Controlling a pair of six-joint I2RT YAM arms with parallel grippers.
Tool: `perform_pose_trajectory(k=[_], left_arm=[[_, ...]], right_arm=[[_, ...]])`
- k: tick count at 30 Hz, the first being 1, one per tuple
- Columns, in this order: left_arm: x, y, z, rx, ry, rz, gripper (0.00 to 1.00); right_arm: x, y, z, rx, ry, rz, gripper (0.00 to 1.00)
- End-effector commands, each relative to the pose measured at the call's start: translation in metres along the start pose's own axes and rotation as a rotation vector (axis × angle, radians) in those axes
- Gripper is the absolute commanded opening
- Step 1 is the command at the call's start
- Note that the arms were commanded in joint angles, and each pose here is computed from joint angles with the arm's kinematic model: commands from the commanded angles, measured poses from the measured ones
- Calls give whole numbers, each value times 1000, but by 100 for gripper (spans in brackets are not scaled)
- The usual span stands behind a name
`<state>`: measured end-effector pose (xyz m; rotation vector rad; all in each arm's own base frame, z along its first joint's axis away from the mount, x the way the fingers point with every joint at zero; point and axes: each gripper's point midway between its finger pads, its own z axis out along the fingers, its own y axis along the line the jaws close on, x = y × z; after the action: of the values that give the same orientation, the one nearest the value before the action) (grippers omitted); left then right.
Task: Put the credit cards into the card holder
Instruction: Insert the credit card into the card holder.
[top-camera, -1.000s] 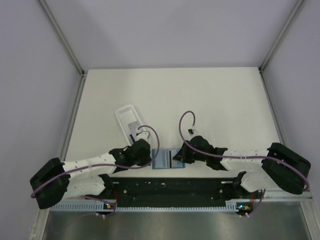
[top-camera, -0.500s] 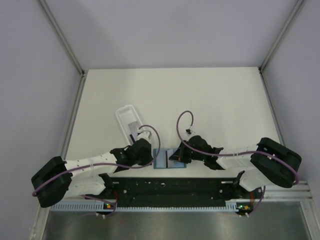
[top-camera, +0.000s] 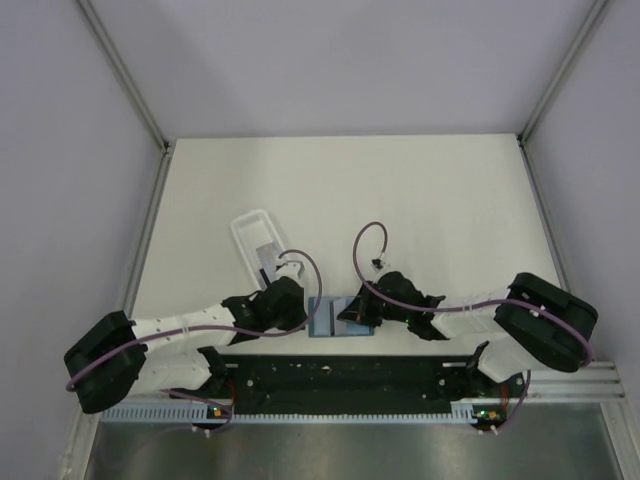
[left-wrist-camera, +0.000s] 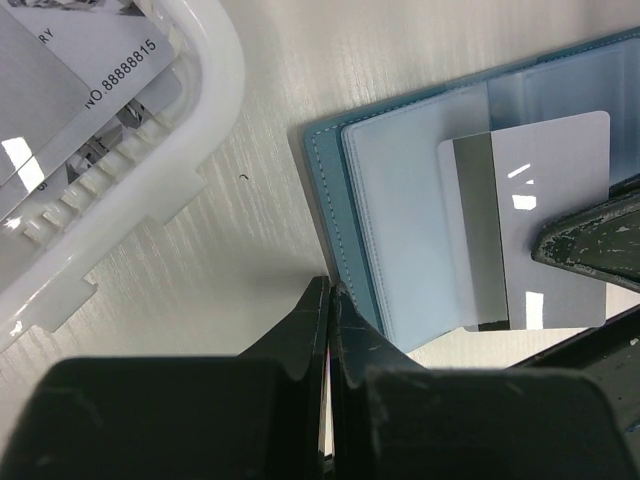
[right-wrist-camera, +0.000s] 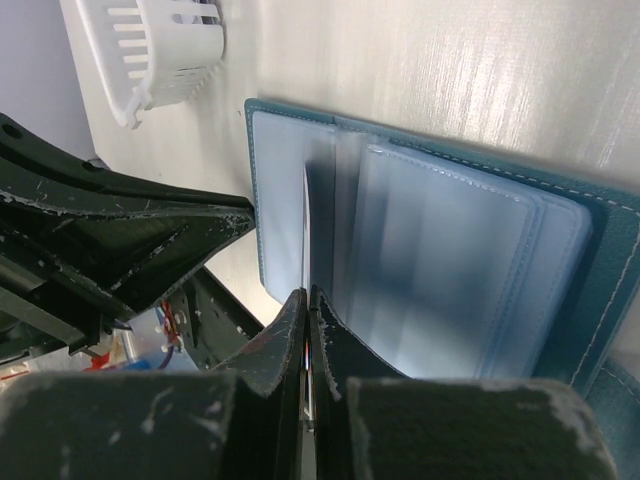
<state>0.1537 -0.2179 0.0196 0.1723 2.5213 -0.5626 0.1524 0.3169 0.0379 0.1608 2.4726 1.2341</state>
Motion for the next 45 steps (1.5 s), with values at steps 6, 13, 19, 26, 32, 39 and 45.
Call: perform_pose_trajectory(k=[6,13,19,26,32,39,45], left_arm=[[-1,-7,2,20,14,10,0],[0,-6,1,21,16,15,0],[-1,-7,1,23,16,15,0],[-2,-8,2,26,15,21,0],[-3,-9,2,27,14,20,0],[-4,-10,2,29,11,20,0],[-4,-8,2,25,9,22,0]], right_arm=[[-7,8,11,-38,-17,2,0],[-18,9,15,-13,-61,-18,0],[-20,9,17,4,-64,-41,0],[-13,7,24,20,-29,-78,0],[-1,10,27,-18,31,-113,0],[15,20,33,-86,118,-150,0],[18,17,34,-65,141,-179,0]])
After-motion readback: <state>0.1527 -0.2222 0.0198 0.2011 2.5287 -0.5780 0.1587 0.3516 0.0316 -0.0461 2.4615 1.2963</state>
